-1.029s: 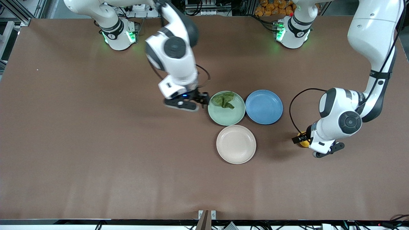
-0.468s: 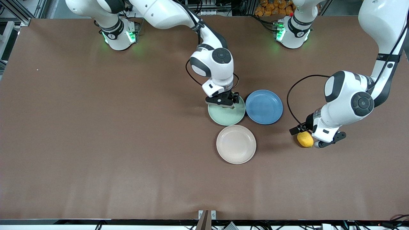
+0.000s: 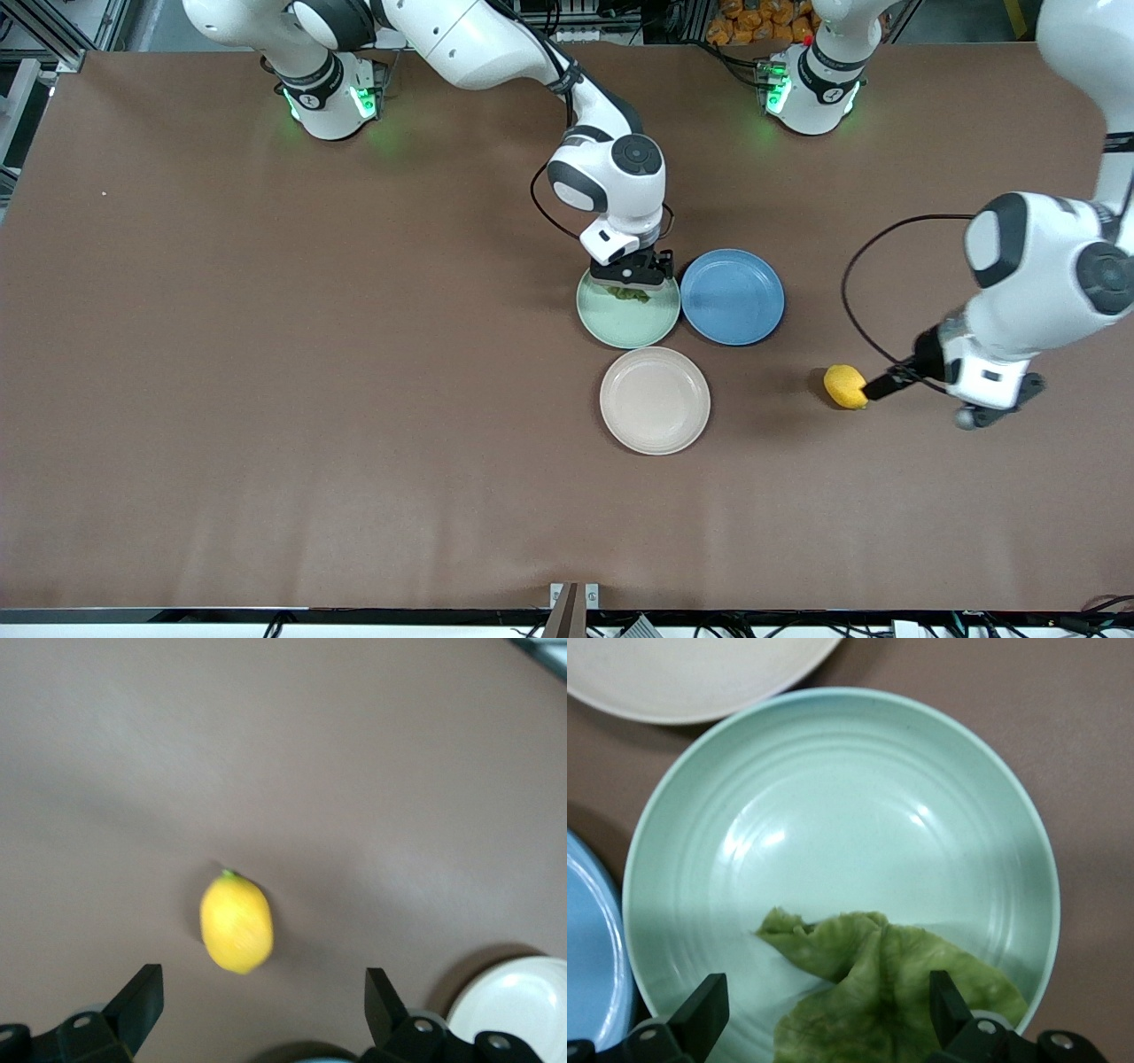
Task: Pick lemon and lettuce from plates
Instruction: 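Grasp the lettuce with the right gripper while the left gripper withdraws, then lift the lettuce with the right gripper and carry it off the plate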
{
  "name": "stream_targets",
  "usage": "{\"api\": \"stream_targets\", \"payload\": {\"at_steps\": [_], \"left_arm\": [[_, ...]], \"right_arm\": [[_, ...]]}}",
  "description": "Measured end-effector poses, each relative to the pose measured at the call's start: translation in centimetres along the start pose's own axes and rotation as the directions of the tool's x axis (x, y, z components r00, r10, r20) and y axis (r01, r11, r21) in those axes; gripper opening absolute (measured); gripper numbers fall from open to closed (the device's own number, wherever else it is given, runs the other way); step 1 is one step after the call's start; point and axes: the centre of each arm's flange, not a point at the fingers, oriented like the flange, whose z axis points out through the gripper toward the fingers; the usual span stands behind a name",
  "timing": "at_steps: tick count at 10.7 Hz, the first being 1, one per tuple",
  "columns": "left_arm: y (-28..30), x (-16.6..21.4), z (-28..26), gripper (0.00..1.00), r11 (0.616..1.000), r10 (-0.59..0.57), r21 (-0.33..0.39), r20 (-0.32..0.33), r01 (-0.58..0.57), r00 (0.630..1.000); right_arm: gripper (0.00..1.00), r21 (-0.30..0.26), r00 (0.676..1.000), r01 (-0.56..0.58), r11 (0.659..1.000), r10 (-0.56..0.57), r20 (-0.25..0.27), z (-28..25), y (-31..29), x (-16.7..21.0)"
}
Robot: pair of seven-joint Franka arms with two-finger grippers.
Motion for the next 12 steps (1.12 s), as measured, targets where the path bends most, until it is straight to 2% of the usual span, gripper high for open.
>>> {"api": "stream_targets", "payload": {"at_steps": [3, 7, 9, 11, 12], "left_arm": [[-5.4, 3.2, -1.4, 1.00, 1.000, -0.009, -0.003, -0.028, 0.009, 1.000], [-4.4, 2.9, -2.6, 1.00, 1.000, 0.014, -0.011, -0.046, -0.014, 0.999], [-3.8, 2.7, -5.1, 1.00, 1.000, 0.022, -0.005, -0.086, -0.023, 0.996], [-2.9, 1.3, -8.0, 1.00, 0.997, 0.061, 0.050, -0.101, -0.056, 0.993], [-2.4, 0.2, -9.1, 1.00, 0.992, 0.100, 0.084, -0.081, -0.093, 0.992]], "right_arm": [[0.90, -0.037, 1.000, 0.003, 0.999, -0.004, -0.015, 2.1, 0.5, -0.5], [0.32, -0.021, 0.999, -0.017, 1.000, 0.017, -0.034, 1.2, 0.4, 1.3], [0.04, -0.013, 0.998, -0.037, 0.999, 0.036, -0.042, 0.6, 0.7, 2.8], [0.04, -0.034, 0.998, -0.055, 0.998, 0.054, -0.041, -0.7, 1.5, 5.1], [0.04, -0.036, 0.997, -0.062, 0.997, 0.060, -0.042, -2.3, 2.3, 7.3]]}}
